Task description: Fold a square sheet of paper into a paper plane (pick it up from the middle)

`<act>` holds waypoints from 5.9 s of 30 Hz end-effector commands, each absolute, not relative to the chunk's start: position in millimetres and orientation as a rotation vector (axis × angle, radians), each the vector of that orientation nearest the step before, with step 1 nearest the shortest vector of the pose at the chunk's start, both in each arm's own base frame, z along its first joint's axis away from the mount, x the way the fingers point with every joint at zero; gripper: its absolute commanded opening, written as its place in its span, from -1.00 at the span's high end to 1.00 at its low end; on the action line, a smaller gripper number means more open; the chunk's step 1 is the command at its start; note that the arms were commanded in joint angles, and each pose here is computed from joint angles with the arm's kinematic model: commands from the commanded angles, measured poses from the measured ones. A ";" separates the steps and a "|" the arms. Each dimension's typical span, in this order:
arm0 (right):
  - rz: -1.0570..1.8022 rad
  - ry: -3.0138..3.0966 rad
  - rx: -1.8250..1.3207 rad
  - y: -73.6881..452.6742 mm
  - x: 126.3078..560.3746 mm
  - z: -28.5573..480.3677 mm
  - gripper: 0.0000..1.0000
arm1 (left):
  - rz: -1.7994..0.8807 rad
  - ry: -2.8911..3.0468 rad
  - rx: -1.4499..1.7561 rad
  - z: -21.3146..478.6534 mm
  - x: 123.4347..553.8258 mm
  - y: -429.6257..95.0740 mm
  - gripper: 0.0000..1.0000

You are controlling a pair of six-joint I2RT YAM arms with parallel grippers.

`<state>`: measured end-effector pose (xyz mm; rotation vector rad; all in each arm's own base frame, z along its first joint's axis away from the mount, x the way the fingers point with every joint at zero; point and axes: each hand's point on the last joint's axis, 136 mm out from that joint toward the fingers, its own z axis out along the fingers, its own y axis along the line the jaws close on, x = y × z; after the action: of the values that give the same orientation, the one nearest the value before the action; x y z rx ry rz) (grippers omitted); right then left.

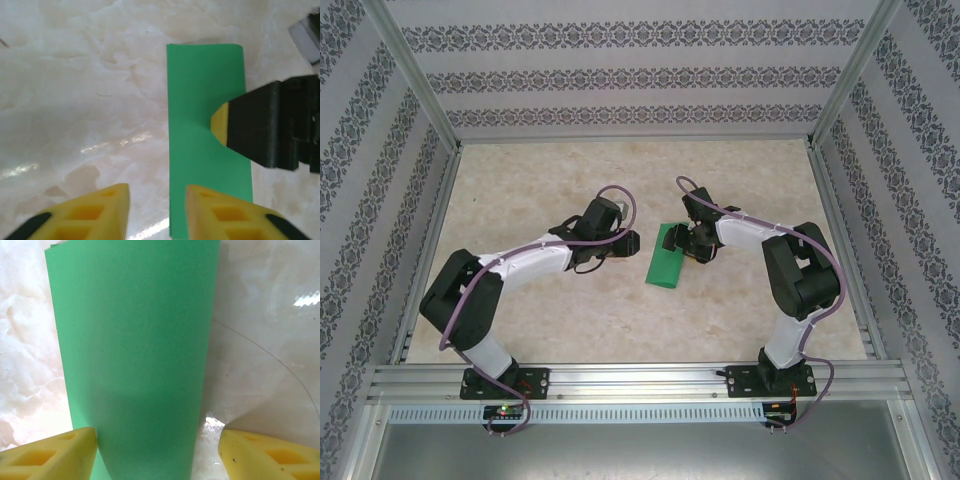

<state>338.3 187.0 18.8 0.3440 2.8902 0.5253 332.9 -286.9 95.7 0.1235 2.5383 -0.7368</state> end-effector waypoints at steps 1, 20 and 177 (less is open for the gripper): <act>0.301 2.988 0.409 160.1 317.1 -21.0 -0.37 | -0.755 2.570 0.128 96.3 335.1 -297.4 0.49; 0.275 2.970 0.427 157.2 315.8 -18.6 -0.32 | -0.808 2.595 0.109 89.6 338.9 -309.3 0.70; 1.097 2.734 0.416 196.8 318.3 14.3 0.78 | -0.850 2.925 0.114 -9.8 335.9 -348.5 1.00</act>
<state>324.4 202.1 24.4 0.4405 2.7128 1.1129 352.3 -360.6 21.0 0.1008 2.8139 -0.9767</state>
